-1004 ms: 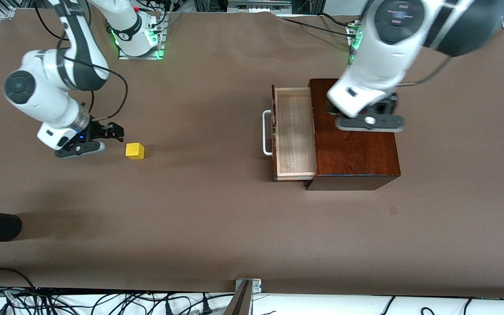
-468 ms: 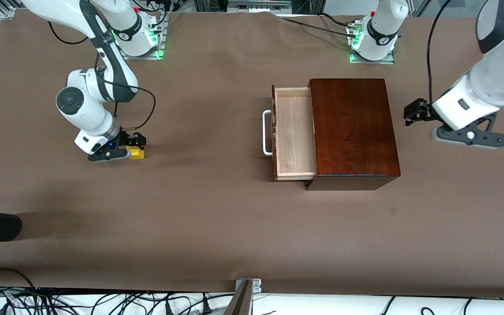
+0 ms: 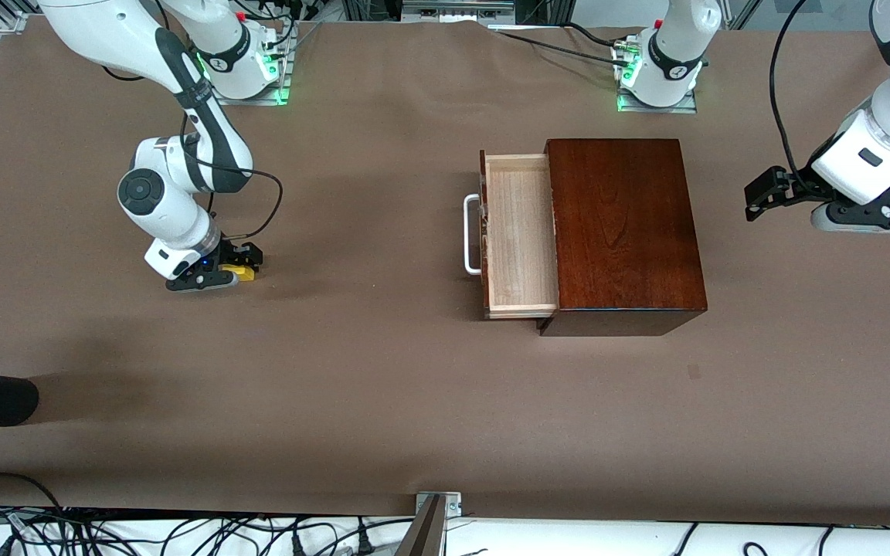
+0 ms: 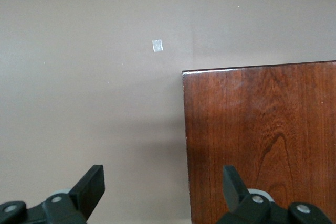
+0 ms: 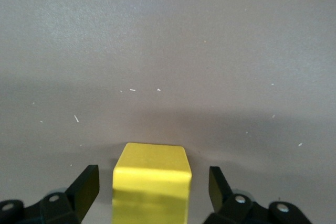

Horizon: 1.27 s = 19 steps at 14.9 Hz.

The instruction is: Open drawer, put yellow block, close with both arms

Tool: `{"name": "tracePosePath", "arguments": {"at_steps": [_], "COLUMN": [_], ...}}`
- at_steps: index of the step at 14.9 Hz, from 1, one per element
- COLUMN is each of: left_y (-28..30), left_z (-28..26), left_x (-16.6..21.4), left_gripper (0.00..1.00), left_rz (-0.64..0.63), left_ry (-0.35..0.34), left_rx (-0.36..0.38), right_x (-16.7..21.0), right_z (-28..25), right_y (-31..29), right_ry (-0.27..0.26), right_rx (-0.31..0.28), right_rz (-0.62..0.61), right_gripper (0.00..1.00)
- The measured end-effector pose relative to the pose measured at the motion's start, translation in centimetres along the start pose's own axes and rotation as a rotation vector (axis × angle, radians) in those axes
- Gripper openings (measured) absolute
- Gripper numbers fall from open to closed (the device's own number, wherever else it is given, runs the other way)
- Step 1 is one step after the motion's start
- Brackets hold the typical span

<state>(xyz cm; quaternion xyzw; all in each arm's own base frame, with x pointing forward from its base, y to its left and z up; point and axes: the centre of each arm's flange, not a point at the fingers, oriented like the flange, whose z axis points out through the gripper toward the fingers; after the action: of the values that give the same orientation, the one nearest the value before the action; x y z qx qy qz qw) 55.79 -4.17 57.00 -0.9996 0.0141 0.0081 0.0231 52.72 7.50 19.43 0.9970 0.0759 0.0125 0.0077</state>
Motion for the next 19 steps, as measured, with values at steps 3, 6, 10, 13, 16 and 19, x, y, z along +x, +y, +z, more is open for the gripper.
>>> {"name": "tracePosePath", "arguments": {"at_steps": [3, 6, 10, 13, 16, 19], "left_y": [-0.2, 0.4, 0.6, 0.6, 0.7, 0.7], "left_z": [0.1, -0.1, -0.1, -0.2, -0.3, -0.3], "left_x": [-0.4, -0.5, -0.5, -0.6, -0.6, -0.7], "left_gripper": [1.00, 1.00, 1.00, 1.00, 1.00, 1.00], "left_rz": [-0.008, 0.002, 0.004, 0.005, 0.007, 0.007], "left_ry": [-0.004, 0.000, 0.000, 0.003, 0.002, 0.003], "left_rx": [0.000, 0.000, 0.001, 0.001, 0.001, 0.001], "right_x": [-0.1, 0.6, 5.0, 8.9, 11.1, 11.6], "right_z": [0.0, -1.1, -7.8, -16.1, -23.1, -26.5], "right_y": [0.0, -0.1, -1.0, -5.6, -12.8, -22.7], "right_ry": [-0.006, -0.029, -0.096, -0.091, -0.042, -0.028], "right_rx": [0.000, 0.004, 0.020, 0.043, 0.057, 0.063], "right_rz": [0.000, -0.003, -0.027, -0.105, -0.232, -0.394], "right_gripper": [0.64, 0.56, 0.56, 0.56, 0.56, 0.56]}}
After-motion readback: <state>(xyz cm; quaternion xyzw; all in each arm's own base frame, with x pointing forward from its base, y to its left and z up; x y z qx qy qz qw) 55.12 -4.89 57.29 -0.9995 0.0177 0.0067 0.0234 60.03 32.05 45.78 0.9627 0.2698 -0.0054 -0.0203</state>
